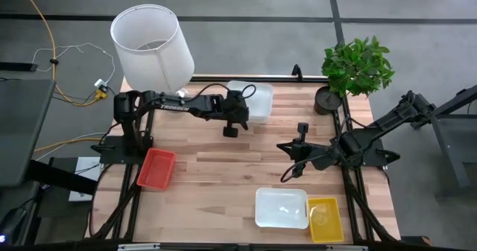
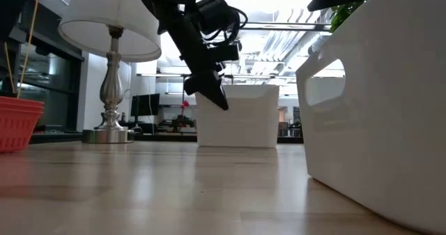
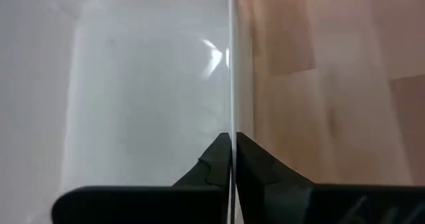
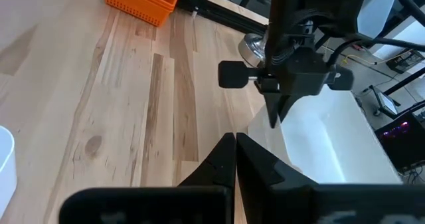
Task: Stack baskets by color
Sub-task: Stack the middle white bin on the top white bin
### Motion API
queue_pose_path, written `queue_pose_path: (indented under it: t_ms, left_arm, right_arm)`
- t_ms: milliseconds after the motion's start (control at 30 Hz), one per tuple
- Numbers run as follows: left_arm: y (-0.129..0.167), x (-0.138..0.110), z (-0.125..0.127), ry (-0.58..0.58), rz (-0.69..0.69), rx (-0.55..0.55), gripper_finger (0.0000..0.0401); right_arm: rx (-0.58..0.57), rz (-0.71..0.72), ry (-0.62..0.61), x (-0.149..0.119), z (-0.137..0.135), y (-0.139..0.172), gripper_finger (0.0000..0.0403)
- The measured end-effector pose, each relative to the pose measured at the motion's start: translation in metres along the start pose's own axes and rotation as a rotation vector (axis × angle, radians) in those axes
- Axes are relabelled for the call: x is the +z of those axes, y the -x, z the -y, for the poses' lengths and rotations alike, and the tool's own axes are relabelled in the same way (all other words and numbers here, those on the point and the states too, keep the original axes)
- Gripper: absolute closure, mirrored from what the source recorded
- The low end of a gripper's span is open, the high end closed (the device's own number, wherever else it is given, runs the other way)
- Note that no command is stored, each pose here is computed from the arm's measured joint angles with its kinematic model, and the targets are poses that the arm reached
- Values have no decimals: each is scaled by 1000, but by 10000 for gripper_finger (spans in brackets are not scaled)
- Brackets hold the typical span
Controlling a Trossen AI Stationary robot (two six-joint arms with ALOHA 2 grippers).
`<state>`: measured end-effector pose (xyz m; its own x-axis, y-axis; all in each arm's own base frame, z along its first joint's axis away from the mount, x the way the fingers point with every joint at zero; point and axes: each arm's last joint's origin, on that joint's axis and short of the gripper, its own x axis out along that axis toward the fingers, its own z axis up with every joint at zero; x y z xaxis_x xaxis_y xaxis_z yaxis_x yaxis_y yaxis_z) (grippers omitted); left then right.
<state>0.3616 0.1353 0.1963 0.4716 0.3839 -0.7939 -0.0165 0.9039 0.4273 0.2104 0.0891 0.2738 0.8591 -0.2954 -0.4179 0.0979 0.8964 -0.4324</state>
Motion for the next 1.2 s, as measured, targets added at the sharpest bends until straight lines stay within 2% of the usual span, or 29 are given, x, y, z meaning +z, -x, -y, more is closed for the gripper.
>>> queue_pose_path:
  t_ms: [400,767,900,1067,1200]
  left_arm:
    - [-2,-3,-3,68,58,-146,401]
    - [-11,-25,-23,124,-62,-106,401]
    - [-11,-26,-25,131,-61,-96,398]
    - [-11,-21,-28,135,-14,-66,369]
    - [-11,-21,-29,128,-18,-40,321]
  right_arm:
    - [0,0,-1,0,0,0,403]
    - [0,0,0,0,0,0,403]
    - [-1,0,0,0,0,0,403]
    - [-1,0,0,0,0,0,403]
    - [-1,0,-1,0,0,0,403]
